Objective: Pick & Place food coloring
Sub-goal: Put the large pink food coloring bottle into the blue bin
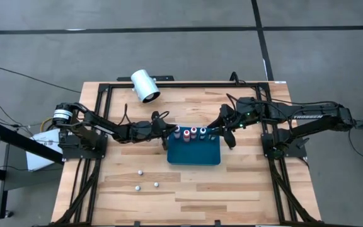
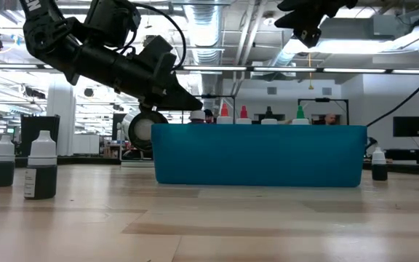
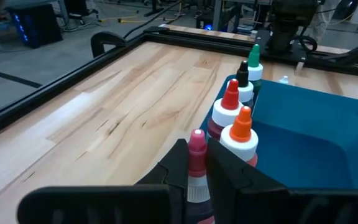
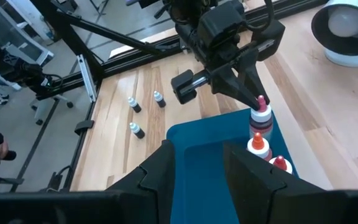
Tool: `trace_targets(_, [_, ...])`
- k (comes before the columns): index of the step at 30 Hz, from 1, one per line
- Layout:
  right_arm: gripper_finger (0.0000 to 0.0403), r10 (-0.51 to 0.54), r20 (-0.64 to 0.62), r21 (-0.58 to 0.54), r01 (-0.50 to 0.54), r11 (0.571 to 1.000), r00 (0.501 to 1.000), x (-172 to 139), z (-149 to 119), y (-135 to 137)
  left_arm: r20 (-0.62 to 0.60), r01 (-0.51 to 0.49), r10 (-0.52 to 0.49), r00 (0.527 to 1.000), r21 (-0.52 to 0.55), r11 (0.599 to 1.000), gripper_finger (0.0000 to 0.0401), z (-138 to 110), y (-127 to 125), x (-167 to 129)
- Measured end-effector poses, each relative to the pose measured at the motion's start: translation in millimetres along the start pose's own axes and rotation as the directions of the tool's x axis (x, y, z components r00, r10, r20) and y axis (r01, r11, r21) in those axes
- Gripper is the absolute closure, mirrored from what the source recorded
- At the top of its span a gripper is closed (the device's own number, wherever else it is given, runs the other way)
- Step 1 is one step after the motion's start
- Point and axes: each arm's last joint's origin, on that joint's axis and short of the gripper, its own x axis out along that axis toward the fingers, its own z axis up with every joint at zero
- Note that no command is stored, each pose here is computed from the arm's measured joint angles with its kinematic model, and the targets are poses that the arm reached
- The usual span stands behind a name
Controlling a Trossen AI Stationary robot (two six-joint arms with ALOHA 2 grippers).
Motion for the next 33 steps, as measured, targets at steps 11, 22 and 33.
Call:
trace_targets(11, [0.028, 0.002, 0.006, -0.001, -0.002, 1.0, 1.0, 0, 1, 0, 0.032, 0.015, -0.014, 0.999, -0.033, 0.999, 0.0378, -11, -4, 9])
trace_targets(22, [0.0281, 0.007, 0.003, -0.002, -0.007, 1.0, 1.0, 0, 0, 1, 0.021, 0.015, -0.014, 1.0, -0.03, 0.999, 0.0371, -16, -4, 11])
trace_targets(33, [0.0281, 0.007, 0.0, -0.001, -0.007, 1.0, 1.0, 0, 0, 1, 0.004, 0.014, -0.014, 1.0, -0.024, 1.0, 0.0309, -18, -4, 11])
